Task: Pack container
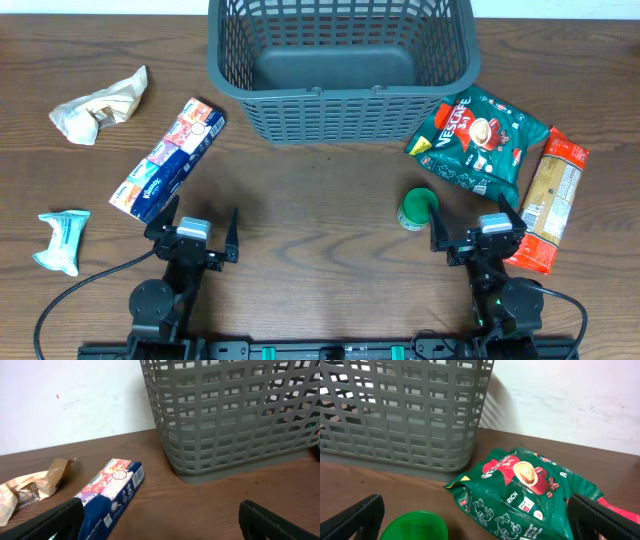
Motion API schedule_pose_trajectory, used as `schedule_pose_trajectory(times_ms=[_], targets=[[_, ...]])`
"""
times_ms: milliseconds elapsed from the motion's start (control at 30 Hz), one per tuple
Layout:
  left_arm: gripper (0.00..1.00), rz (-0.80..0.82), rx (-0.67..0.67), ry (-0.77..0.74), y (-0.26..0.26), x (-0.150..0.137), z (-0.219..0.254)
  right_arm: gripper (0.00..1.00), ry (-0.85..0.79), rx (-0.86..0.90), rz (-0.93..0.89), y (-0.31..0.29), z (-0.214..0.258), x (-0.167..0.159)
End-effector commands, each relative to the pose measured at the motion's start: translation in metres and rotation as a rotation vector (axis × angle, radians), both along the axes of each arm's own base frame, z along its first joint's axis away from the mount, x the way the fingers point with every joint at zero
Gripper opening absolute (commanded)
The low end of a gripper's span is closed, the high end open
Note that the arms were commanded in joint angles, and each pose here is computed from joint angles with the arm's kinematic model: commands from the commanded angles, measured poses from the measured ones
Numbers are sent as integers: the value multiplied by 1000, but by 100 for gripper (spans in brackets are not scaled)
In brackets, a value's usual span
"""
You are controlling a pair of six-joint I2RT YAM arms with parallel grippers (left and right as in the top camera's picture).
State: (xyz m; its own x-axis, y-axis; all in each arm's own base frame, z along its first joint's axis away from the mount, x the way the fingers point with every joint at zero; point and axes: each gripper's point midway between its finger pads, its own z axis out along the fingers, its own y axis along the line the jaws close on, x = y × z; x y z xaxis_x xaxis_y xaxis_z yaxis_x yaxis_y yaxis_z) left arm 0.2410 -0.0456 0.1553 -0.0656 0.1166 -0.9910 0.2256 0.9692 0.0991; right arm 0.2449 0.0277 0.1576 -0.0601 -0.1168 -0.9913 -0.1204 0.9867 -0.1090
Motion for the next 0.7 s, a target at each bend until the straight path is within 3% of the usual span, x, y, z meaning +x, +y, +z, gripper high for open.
schedule_pose_trajectory(times_ms=[0, 133, 400, 533, 667], targets=[[99, -36, -8, 49, -6, -2, -14, 99, -2, 12, -12, -2, 0, 0], [99, -34, -12, 34, -6, -2, -10, 99, 30, 79, -18, -2, -6, 1], [99, 75, -310, 97, 7, -2, 5, 99, 41, 322, -87, -11, 10, 3], [99, 172, -291, 158, 23, -8, 24, 99, 39, 285, -127, -21, 53, 2], [99, 301, -242, 273, 42, -12, 40, 99, 145, 222, -186, -34, 89, 6]])
